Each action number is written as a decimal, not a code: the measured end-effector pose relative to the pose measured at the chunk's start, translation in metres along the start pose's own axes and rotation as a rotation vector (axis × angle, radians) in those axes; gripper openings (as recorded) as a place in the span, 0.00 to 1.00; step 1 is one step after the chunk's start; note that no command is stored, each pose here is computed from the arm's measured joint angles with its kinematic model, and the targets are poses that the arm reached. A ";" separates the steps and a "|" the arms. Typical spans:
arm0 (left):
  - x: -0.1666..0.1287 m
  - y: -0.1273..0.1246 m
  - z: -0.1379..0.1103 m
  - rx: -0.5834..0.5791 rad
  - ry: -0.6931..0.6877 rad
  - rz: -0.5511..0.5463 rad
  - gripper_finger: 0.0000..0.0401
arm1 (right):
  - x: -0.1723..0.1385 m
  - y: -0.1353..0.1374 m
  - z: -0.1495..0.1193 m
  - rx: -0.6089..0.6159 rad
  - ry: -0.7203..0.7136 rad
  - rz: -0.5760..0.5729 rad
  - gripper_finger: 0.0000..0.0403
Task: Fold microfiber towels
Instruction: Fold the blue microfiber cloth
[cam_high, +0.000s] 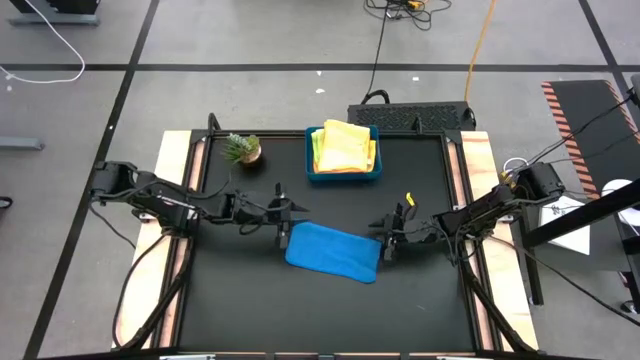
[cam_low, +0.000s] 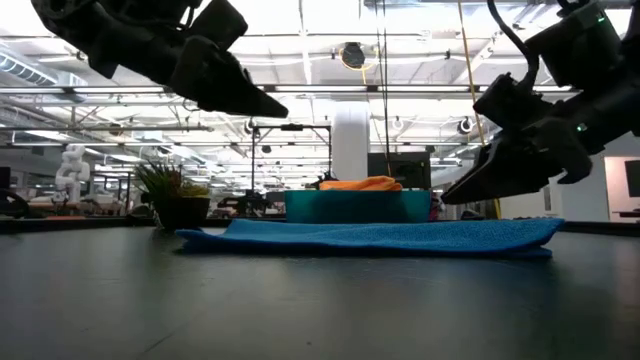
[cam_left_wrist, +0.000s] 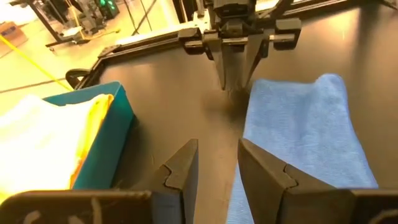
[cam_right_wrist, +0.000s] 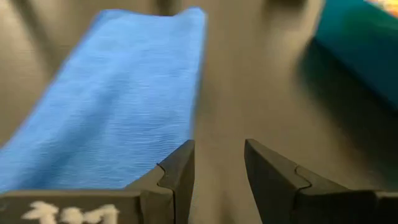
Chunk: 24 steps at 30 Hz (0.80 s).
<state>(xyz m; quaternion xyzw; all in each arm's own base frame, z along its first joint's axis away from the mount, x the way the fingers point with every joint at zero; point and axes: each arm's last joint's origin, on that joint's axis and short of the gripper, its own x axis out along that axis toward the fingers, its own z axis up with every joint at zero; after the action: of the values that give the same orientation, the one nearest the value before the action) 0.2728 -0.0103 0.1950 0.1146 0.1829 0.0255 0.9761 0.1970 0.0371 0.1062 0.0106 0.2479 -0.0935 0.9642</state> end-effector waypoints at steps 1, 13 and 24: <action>0.000 0.000 0.000 -0.001 -0.003 0.001 0.29 | 0.000 -0.001 -0.001 -0.007 -0.001 -0.020 0.32; 0.000 -0.001 0.004 -0.103 -0.043 -0.010 0.29 | 0.001 -0.009 0.005 0.038 -0.077 -0.060 0.32; 0.001 -0.008 0.002 -0.198 -0.022 -0.034 0.29 | 0.000 -0.008 0.011 0.103 -0.139 -0.042 0.32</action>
<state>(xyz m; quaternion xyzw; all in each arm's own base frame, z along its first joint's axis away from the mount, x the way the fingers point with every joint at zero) 0.2745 -0.0185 0.1947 0.0146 0.1705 0.0254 0.9849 0.2010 0.0283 0.1164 0.0487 0.1754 -0.1269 0.9751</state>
